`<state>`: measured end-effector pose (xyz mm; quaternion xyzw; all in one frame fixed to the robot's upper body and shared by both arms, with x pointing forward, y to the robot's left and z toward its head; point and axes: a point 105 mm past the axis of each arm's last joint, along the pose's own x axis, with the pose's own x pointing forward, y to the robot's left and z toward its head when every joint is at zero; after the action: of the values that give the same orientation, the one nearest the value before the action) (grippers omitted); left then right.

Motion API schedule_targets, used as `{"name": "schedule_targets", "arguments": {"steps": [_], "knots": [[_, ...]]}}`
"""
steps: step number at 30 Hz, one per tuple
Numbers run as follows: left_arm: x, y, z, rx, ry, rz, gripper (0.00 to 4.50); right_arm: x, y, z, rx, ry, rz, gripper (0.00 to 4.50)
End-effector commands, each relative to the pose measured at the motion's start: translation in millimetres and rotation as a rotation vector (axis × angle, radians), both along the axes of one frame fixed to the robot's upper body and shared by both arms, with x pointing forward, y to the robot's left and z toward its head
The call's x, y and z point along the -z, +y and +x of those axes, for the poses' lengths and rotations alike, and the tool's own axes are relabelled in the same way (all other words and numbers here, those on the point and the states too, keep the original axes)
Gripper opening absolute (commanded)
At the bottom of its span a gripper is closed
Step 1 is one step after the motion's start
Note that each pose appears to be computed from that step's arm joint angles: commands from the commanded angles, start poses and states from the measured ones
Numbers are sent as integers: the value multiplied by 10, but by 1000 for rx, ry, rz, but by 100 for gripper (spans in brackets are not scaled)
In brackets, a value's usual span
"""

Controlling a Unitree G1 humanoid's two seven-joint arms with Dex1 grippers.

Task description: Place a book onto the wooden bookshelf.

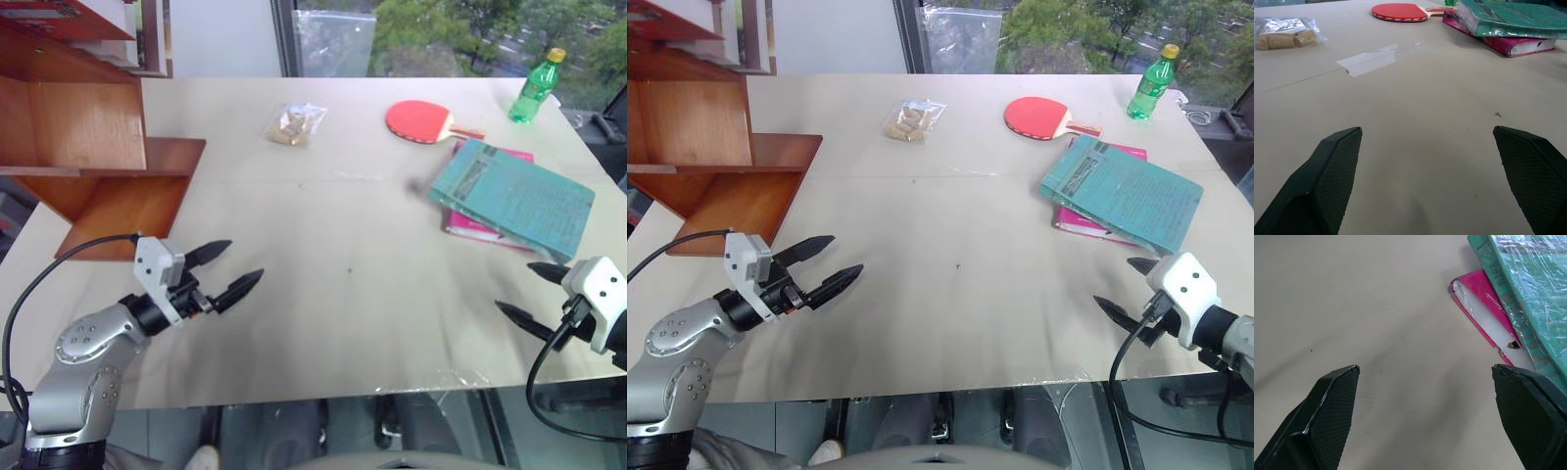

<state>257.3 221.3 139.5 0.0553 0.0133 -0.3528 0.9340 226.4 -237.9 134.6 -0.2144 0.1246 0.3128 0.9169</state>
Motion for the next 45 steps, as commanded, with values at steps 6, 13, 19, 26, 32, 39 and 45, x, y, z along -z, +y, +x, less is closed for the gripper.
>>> {"name": "schedule_targets", "arguments": {"steps": [6,13,19,26,32,39,45], "knots": [[-275,-333,25,144,-88,-84,450,-167,-67,107,53,-60,26,274],[-336,-575,-110,309,-108,-59,450,-321,-503,313,281,-157,-41,13],[-392,-807,-222,421,-115,-65,450,-403,-1066,356,538,-228,-126,13],[-401,-850,-209,420,-113,-80,450,-206,-1300,395,631,-198,-239,13],[-403,-868,-167,413,-118,-85,450,-22,-920,601,534,-181,-106,13],[-425,-851,-115,389,-125,-99,450,28,-575,731,441,-189,-23,13],[-415,-839,-117,377,-123,-104,450,2,-403,770,390,-202,25,13]]}}
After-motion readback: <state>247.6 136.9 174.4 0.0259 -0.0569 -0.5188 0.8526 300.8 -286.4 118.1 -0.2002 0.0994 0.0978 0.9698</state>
